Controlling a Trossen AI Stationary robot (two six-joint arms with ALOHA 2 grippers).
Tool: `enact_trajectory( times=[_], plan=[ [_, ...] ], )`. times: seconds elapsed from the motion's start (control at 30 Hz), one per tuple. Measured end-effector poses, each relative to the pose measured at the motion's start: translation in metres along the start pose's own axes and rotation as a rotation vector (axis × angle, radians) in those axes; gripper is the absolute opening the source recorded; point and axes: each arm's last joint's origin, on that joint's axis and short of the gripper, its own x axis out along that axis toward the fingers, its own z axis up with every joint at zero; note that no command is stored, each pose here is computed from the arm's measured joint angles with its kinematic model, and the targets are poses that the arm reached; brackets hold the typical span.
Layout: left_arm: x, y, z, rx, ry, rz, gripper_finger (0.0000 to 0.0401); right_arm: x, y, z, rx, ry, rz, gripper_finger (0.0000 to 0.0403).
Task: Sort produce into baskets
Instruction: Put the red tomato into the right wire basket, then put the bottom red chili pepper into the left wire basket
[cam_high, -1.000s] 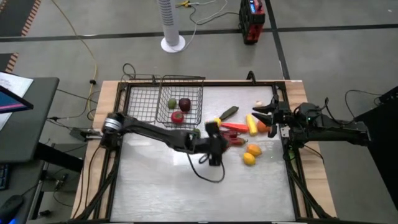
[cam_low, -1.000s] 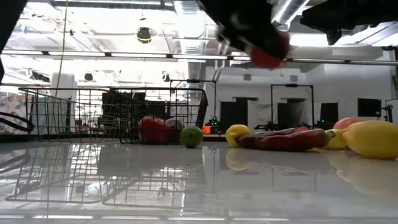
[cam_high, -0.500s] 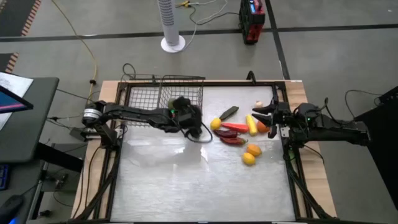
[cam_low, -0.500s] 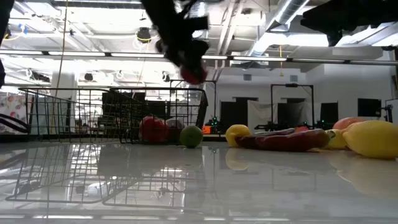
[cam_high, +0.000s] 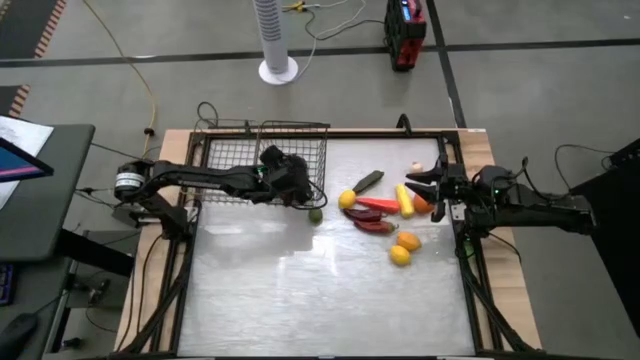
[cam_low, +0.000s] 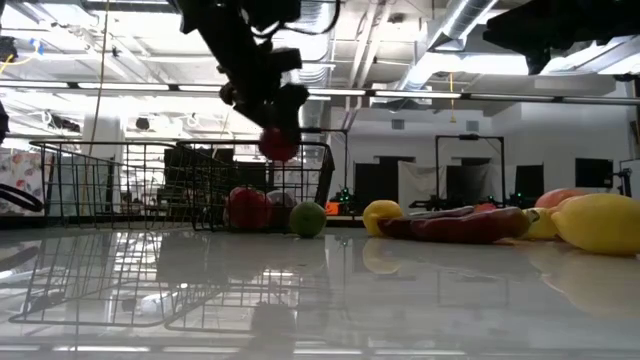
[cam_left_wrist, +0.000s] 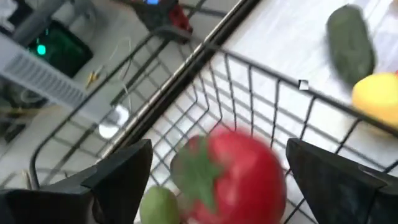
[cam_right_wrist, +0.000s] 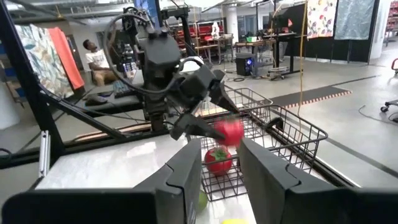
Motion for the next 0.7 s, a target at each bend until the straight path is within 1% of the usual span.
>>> enact_trajectory(
  times=[0.1, 0.27, 0.53, 0.7],
  plan=[
    [-0.003, -0.005, 0.005, 0.051, -0.052, -0.013, 0.0372, 0.0, 0.0, 0.0, 0.006, 0.001, 0.0, 0.0139],
    [-0.005, -0.008, 0.009, 0.172, -0.099, -0.043, 0.0375, 0.0, 0.0, 0.0, 0.032, 0.002, 0.0, 0.0139],
    [-0.011, -0.02, 0.018, 0.236, -0.201, -0.301, 0.0376, -0.002, 0.0, 0.004, 0.071, -0.04, 0.006, 0.0139],
    [-0.021, -0.033, 0.018, 0.279, -0.252, -0.404, 0.0376, -0.002, 0.0, 0.004, 0.086, -0.039, 0.003, 0.0139]
  ],
)
